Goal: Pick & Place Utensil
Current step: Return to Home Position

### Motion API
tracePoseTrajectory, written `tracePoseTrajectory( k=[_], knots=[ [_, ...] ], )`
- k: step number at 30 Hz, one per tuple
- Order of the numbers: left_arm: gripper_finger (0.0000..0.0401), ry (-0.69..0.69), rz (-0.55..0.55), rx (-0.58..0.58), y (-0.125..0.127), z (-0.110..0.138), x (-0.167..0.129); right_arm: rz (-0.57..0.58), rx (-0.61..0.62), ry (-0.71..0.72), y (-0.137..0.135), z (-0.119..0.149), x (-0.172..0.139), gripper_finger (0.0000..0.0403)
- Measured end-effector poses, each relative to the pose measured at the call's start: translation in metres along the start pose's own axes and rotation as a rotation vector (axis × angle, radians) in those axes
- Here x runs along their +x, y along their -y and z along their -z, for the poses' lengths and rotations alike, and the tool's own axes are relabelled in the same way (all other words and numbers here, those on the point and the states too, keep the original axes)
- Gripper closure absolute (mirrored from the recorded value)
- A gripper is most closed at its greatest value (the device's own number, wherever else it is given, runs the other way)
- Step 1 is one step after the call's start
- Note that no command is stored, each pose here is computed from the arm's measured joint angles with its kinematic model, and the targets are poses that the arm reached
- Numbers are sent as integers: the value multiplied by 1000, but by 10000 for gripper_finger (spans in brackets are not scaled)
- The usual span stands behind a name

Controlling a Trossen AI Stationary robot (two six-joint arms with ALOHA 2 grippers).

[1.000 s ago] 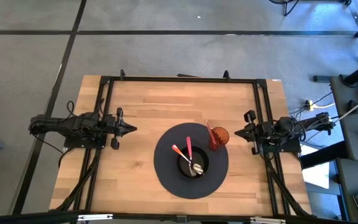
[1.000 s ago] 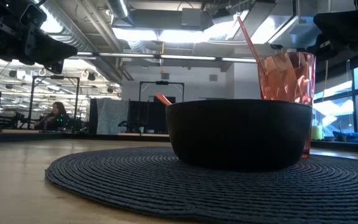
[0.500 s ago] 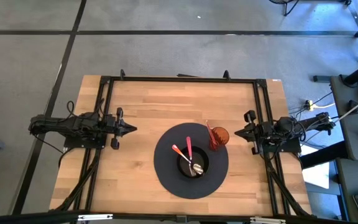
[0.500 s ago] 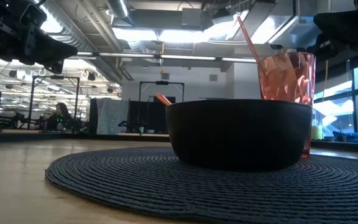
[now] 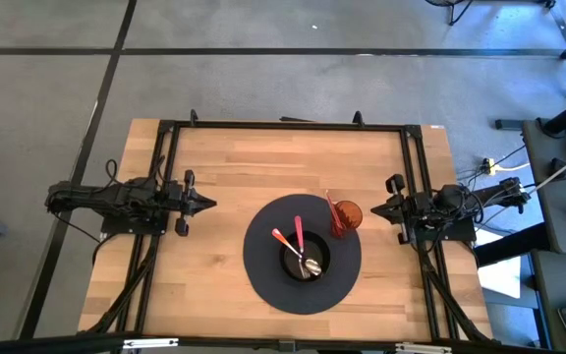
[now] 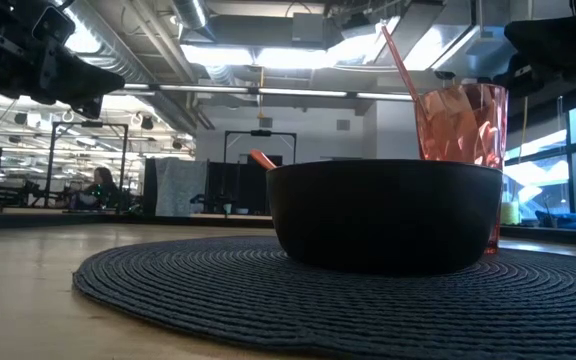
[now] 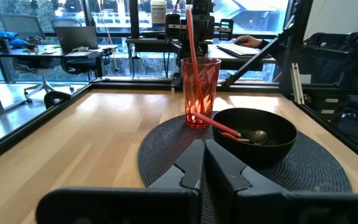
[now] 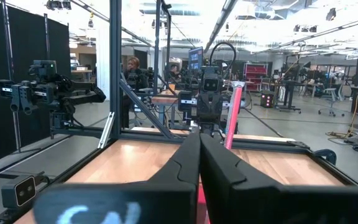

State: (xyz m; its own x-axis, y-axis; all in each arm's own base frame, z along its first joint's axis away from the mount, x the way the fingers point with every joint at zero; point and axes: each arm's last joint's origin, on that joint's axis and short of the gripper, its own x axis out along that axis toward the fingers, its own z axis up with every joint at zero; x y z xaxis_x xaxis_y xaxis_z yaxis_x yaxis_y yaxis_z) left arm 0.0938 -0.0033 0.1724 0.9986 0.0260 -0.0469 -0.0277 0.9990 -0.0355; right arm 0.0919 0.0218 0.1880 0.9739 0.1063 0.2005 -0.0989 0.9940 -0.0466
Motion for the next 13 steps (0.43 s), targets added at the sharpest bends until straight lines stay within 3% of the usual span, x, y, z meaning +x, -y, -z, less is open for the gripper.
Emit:
tracePoseTrajectory(
  k=[13],
  knots=[
    [391,0,0,0,0,0,0,0,0,0,0,0,0,391]
  ],
)
